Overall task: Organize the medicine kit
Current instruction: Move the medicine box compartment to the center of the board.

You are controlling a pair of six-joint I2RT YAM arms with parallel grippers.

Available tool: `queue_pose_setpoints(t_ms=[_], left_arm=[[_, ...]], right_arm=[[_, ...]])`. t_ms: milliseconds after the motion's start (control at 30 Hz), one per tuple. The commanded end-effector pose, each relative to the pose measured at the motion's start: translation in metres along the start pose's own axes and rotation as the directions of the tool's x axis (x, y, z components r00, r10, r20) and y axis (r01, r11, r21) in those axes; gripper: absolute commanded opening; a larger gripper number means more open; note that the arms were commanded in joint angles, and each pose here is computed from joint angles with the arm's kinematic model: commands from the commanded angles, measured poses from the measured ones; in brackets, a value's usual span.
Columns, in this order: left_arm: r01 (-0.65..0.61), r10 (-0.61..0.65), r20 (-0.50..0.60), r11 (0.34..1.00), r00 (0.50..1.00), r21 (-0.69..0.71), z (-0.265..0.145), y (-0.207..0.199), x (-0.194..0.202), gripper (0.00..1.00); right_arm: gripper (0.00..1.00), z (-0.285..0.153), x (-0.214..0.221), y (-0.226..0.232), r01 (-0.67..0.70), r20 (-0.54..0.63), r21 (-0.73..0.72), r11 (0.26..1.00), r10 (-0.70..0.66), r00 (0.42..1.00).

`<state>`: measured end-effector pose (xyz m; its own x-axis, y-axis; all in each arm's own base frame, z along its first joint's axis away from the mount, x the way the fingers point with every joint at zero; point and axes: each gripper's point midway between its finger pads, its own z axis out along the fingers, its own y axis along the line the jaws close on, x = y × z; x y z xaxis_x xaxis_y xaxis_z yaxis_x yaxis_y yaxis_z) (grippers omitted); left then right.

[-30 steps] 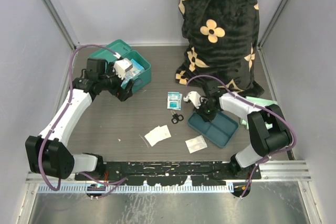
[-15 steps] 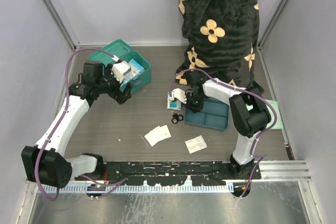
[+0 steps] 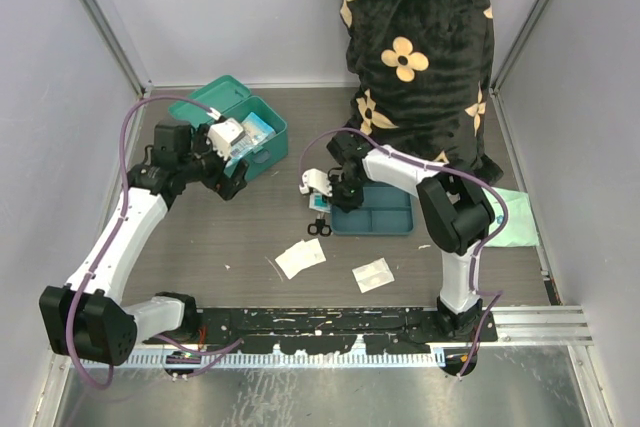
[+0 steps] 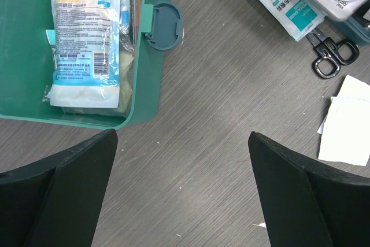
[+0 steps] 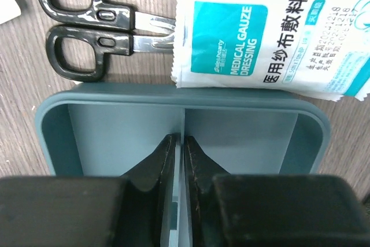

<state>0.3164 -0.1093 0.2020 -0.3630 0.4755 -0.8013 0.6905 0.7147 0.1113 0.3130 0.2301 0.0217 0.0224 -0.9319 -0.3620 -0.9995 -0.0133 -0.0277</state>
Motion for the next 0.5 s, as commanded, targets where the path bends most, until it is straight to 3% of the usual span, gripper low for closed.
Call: queue_pose_setpoints(t_ms=[0, 200, 467], left_arm=[[-0.041, 0.042, 0.080, 0.999, 0.996, -0.019, -0.004, 0.004, -0.017, 0.98], [-0.060, 0.054, 0.096, 0.996, 0.994, 0.063, 0.003, -0.010, -0.012, 0.98], [-0.020, 0.007, 0.089, 0.989, 0.996, 0.149, 0.015, -0.033, -0.006, 0.99]], right_arm=[[0.22, -0.015, -0.015, -0.006, 0.044, 0.036, 0.028, 0.999, -0.045, 0.998], [0.47, -0.051, -0.027, -0.004, 0.029, 0.084, 0.097, 0.995, -0.037, 0.996], [0.62, -0.096, -0.037, -0.001, -0.116, 0.266, 0.137, 0.984, 0.076, 0.961]])
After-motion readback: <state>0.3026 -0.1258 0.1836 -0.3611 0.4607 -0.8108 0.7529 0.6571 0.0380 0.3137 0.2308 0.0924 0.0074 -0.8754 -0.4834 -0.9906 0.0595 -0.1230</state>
